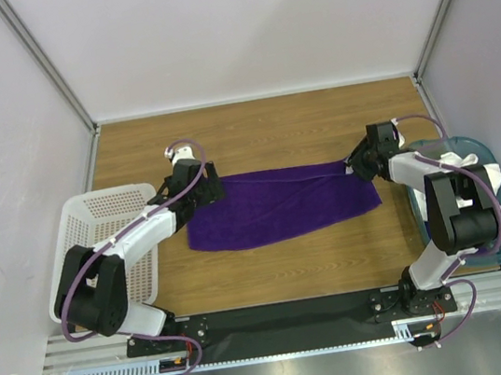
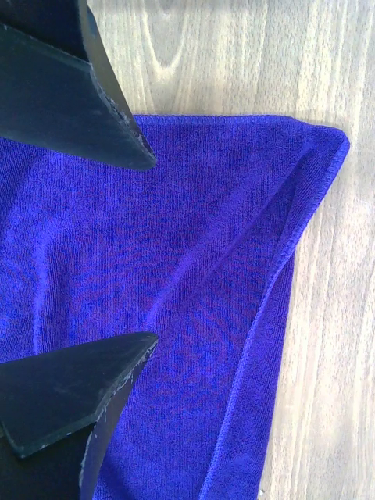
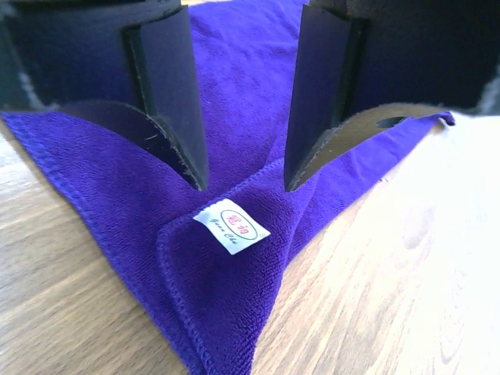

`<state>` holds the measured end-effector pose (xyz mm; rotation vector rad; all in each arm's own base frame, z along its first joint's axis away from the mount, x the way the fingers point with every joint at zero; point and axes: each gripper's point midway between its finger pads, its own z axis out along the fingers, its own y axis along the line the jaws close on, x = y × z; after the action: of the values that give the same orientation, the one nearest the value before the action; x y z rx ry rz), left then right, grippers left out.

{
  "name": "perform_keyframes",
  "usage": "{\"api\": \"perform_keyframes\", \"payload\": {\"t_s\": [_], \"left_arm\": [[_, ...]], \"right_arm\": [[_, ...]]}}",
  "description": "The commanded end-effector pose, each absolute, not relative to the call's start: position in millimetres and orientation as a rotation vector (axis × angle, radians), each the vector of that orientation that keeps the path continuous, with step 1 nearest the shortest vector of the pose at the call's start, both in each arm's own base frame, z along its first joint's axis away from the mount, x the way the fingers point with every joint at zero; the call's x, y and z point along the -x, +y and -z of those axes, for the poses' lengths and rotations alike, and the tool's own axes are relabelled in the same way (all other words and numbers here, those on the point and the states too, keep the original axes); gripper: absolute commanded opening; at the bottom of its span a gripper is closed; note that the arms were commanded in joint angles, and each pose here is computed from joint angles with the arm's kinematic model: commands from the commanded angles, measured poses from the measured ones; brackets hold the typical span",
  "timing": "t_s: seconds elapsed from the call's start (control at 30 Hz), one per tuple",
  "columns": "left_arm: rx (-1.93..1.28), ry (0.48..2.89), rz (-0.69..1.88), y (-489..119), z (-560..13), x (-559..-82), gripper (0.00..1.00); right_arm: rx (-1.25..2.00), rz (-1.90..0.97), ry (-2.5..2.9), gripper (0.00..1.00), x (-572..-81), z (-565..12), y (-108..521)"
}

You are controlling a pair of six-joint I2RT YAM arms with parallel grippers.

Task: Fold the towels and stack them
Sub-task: Flatten out the crumpled towel

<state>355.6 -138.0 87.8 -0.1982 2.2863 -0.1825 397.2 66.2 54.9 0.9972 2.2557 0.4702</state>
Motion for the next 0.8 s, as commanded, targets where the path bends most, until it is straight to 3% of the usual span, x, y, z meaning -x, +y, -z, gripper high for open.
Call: {"api": "perform_keyframes", "payload": {"t_s": [0.0, 0.4, 0.77], "left_arm": [[0.216, 2.229, 0.209, -140, -104, -360, 0.91], [0.201, 2.248, 0.188, -141, -96, -364, 0.91], [0.197, 2.265, 0.174, -141, -90, -366, 0.91]], "right_arm": [[-1.046, -0.499, 2.208, 0.50, -405, -55, 72], [-0.975, -0.282, 2.213, 0.54, -412, -55, 49], [-0.891, -0.214, 2.273, 0.51, -431, -44, 47]]}}
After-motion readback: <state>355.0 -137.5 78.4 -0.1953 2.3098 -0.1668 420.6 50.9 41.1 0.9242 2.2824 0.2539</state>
